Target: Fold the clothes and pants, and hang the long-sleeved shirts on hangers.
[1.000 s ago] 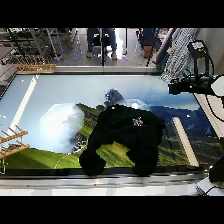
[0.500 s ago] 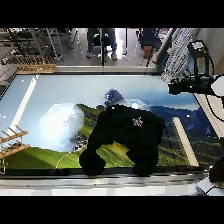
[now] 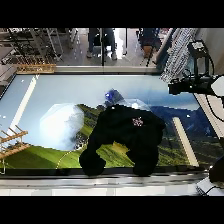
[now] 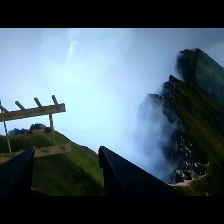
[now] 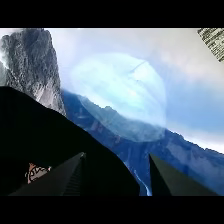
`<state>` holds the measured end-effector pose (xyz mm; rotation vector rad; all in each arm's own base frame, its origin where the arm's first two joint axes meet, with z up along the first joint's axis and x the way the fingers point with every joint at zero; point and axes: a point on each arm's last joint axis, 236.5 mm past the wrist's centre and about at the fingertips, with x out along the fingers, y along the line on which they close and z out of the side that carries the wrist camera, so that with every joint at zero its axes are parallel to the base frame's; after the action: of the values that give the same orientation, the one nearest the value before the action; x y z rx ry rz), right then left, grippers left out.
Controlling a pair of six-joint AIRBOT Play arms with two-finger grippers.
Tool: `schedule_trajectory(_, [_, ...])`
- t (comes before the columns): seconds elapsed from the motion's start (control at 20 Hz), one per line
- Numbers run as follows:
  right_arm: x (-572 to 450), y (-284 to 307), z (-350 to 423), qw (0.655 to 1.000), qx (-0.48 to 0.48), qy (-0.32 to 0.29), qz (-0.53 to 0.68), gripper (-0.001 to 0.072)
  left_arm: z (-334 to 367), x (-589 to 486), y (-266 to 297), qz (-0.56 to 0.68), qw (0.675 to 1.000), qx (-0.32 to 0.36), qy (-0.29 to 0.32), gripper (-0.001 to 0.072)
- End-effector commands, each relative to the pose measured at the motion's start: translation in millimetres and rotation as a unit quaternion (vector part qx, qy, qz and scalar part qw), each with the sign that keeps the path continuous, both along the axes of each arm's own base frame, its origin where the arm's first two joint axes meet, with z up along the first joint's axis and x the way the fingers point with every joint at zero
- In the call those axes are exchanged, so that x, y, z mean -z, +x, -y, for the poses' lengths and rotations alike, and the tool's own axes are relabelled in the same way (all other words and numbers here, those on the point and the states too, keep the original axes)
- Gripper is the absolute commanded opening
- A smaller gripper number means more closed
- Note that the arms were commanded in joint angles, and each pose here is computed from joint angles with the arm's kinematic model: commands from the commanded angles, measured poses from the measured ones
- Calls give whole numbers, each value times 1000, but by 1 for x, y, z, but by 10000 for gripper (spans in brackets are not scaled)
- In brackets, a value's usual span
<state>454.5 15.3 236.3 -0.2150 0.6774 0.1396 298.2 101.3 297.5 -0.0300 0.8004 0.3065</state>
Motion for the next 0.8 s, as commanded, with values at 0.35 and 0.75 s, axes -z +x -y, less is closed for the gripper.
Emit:
schedule_trajectory(0.35, [-32,22,-12,996,-6,36,80,449,58,25,74,22,987,96,-131,406])
schedule_trajectory(0.75, [129,1,-38,948,-38,213,-233,584,278,157,138,-143,879,351,-288,712])
